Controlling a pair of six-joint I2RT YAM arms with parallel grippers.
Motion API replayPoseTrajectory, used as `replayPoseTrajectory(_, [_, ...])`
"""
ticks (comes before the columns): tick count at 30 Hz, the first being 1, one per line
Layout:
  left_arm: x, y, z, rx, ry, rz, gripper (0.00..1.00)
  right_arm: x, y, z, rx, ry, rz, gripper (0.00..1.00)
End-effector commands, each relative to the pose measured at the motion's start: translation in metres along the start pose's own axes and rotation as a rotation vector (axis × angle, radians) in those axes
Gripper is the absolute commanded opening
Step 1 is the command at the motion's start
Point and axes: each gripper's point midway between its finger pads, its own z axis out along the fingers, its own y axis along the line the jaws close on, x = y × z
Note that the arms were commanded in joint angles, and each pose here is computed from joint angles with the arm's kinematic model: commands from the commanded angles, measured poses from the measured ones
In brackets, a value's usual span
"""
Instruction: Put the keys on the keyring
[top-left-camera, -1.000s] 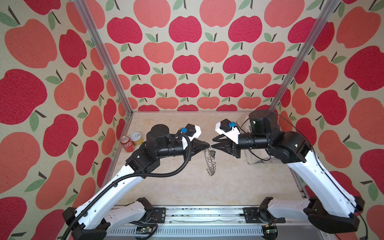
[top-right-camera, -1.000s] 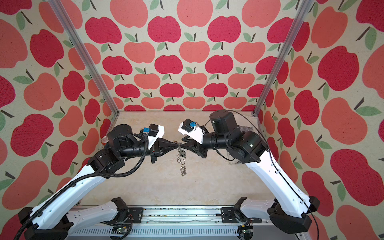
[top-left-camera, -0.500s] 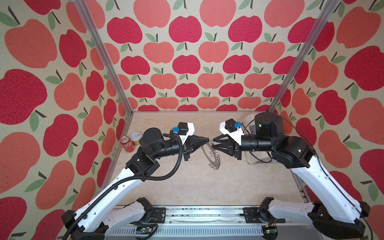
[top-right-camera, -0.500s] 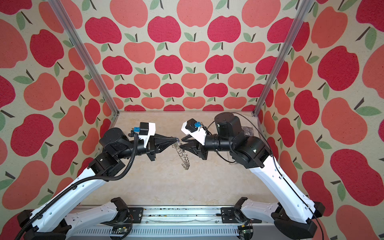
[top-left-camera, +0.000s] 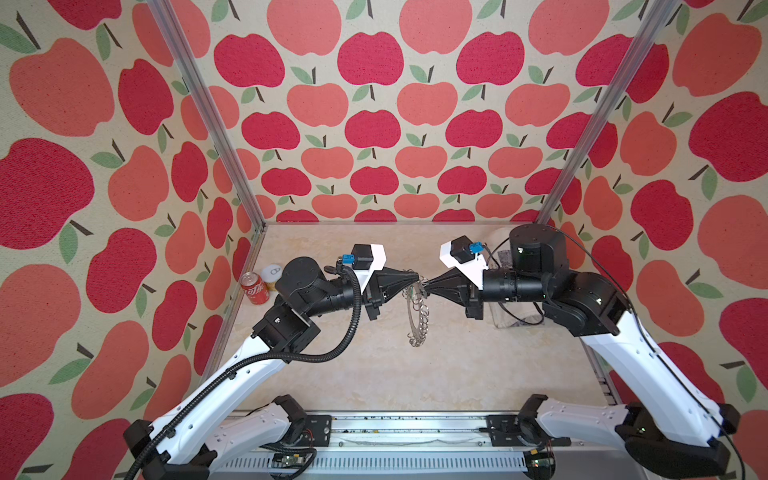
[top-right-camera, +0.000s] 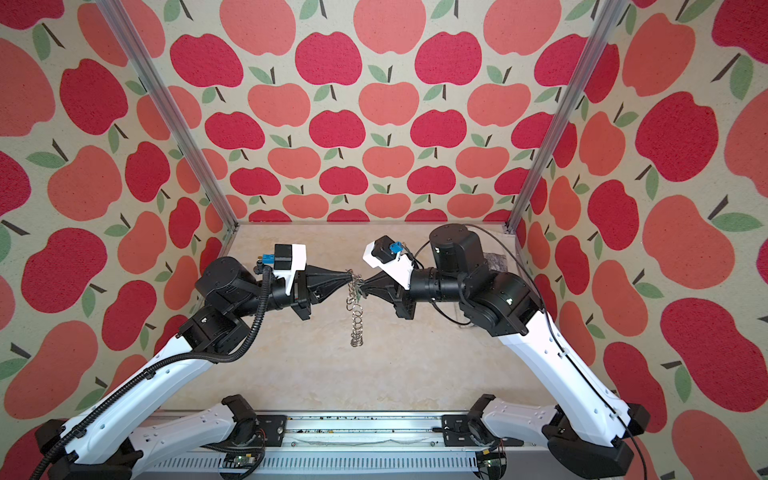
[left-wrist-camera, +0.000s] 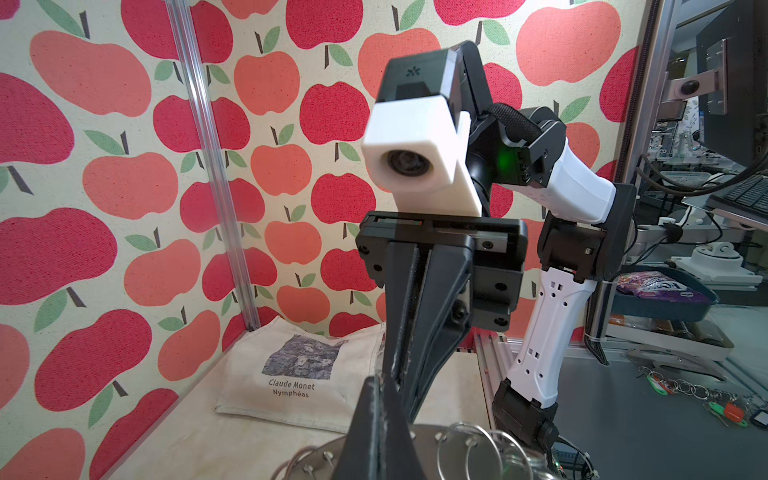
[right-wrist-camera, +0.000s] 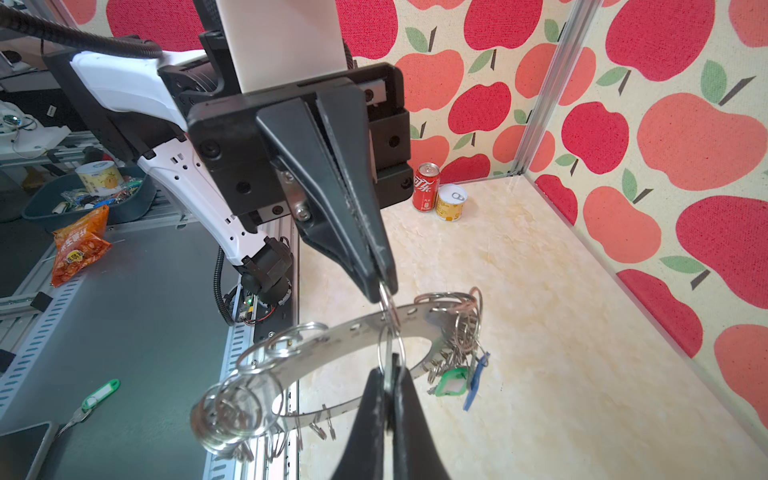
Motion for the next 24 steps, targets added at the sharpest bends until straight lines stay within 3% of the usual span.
replayPoseTrajectory(1, [-0.019,0.001,-0.005,-0.016,-0.076,0.025,0.0,-0.003,0.002,0.003,-0.027,-0.021,0.01,0.0])
replayPoseTrajectory(20, [-0.033,0.007,-0.01,-0.04,-0.222,0.03,0.0,0.004,0.009,0.029,-0.117,-0.074,0.073,0.0])
replayPoseTrajectory(24, [-0.031,0.005,-0.012,-0.023,-0.215,0.027,0.0,0.004,0.004,0.013,-0.043,-0.058,0.035,0.28])
